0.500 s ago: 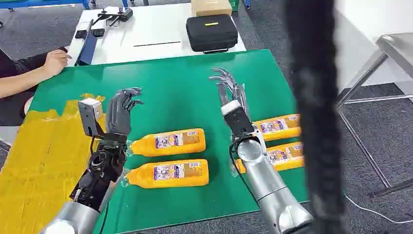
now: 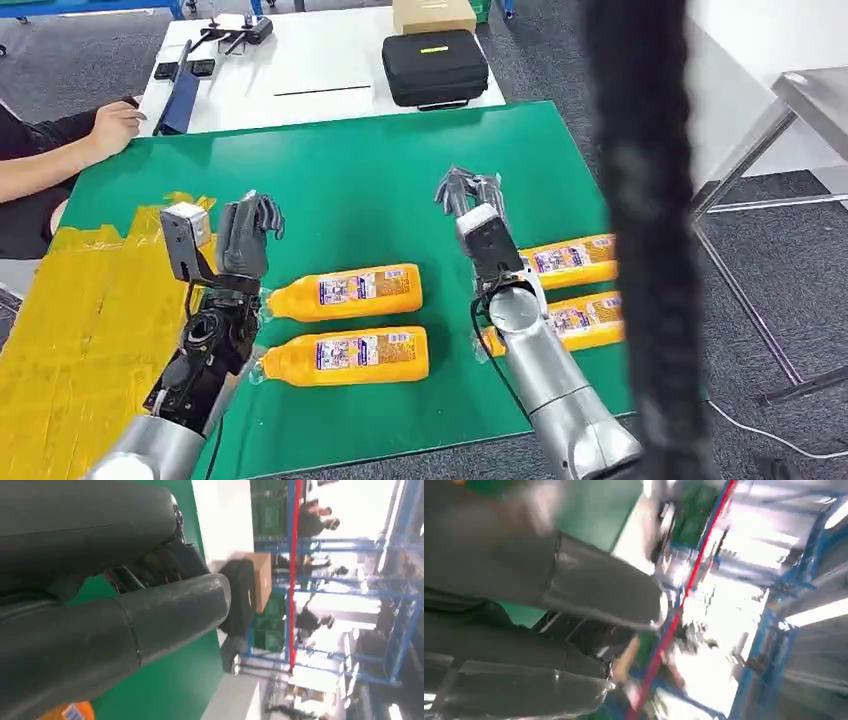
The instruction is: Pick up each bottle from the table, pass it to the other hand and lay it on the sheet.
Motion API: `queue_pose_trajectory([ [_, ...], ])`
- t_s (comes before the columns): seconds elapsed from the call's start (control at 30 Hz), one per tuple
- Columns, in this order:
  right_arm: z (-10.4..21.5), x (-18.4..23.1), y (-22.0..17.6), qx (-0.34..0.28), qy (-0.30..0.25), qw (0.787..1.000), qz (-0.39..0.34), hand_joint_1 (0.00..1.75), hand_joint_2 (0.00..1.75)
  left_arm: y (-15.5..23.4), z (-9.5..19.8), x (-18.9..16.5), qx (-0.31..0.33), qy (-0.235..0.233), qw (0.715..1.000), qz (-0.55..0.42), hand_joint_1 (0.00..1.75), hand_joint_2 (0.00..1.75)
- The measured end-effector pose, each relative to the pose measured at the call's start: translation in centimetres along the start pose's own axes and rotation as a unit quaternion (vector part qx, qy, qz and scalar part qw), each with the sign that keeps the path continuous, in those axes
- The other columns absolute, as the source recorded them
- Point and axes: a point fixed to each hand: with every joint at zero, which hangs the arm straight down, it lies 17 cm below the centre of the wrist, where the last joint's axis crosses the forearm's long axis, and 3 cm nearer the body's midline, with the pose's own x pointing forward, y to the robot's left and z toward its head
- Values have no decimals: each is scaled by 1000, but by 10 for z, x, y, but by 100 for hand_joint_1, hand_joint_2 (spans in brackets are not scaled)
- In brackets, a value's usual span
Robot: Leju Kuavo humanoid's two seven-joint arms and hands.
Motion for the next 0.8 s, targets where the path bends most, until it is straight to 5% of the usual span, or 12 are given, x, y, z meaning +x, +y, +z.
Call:
queue_pose_trajectory([
  [0.07, 56, -4, -13, -9, 12, 998, -58, 175, 0, 16, 49, -8, 13, 6, 1000, 8, 175, 0],
  [0.1, 77, -12, -18, -12, 27, 998, -62, 54, 0, 23, 68, -15, 15, 19, 1000, 4, 2, 0],
  [0.13, 90, -19, -26, -15, 40, 998, -55, 0, 0, 32, 78, -18, 19, 24, 1000, -5, 0, 0],
  [0.67, 106, -17, -65, -46, 64, 997, 26, 0, 0, 56, 101, -12, 39, 23, 999, -13, 0, 0],
  [0.7, 106, -16, -66, -46, 63, 997, 27, 0, 175, 57, 101, -12, 40, 22, 999, -13, 0, 0],
  [0.8, 107, -12, -72, -46, 58, 996, 54, 0, 175, 56, 101, -9, 38, 20, 999, -7, 0, 0],
])
